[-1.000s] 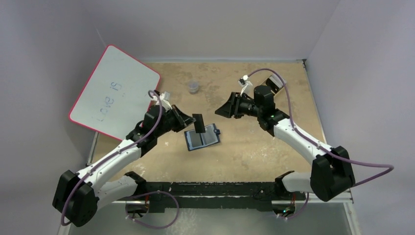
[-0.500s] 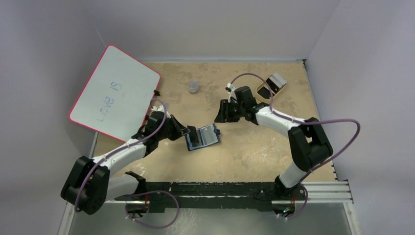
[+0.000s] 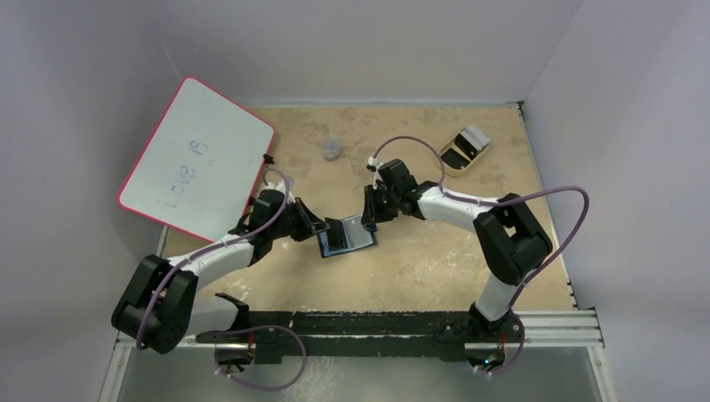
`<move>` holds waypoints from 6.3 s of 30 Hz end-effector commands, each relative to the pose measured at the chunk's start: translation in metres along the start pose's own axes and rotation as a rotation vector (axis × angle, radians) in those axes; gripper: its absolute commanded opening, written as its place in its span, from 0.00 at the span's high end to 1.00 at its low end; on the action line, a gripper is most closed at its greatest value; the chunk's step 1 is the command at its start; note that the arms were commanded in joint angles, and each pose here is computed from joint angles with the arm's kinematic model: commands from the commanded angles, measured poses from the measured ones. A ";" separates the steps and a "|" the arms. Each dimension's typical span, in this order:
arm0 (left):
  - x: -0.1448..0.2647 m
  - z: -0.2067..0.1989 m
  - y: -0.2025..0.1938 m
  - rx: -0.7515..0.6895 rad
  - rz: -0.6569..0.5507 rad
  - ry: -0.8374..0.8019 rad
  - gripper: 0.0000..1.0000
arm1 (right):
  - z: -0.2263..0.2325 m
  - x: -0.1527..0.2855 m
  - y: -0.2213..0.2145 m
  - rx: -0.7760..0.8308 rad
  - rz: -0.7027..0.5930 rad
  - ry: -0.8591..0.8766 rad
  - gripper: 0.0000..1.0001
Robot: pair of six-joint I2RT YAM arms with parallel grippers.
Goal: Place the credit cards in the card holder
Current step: Insert the credit card into the card holder.
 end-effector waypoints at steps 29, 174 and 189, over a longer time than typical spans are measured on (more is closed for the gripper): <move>-0.014 0.009 0.000 -0.137 0.011 -0.021 1.00 | 0.006 -0.006 -0.026 0.021 0.020 -0.030 0.83; -0.068 0.009 -0.021 -0.210 0.137 0.202 0.66 | -0.014 0.007 -0.036 -0.106 -0.010 -0.049 0.74; -0.082 -0.026 -0.030 -0.277 0.105 0.103 0.69 | -0.015 -0.009 -0.043 -0.131 0.012 -0.014 0.76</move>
Point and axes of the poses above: each gripper's point midway between its finger pads, its own x axis back along the fingers, its own z axis along the line the jaws close on, y = z × x, the point moved 2 cm from there along x, back along the fingers, and after that the axes turned 9 degrees about -x, right-handed, at the moved point
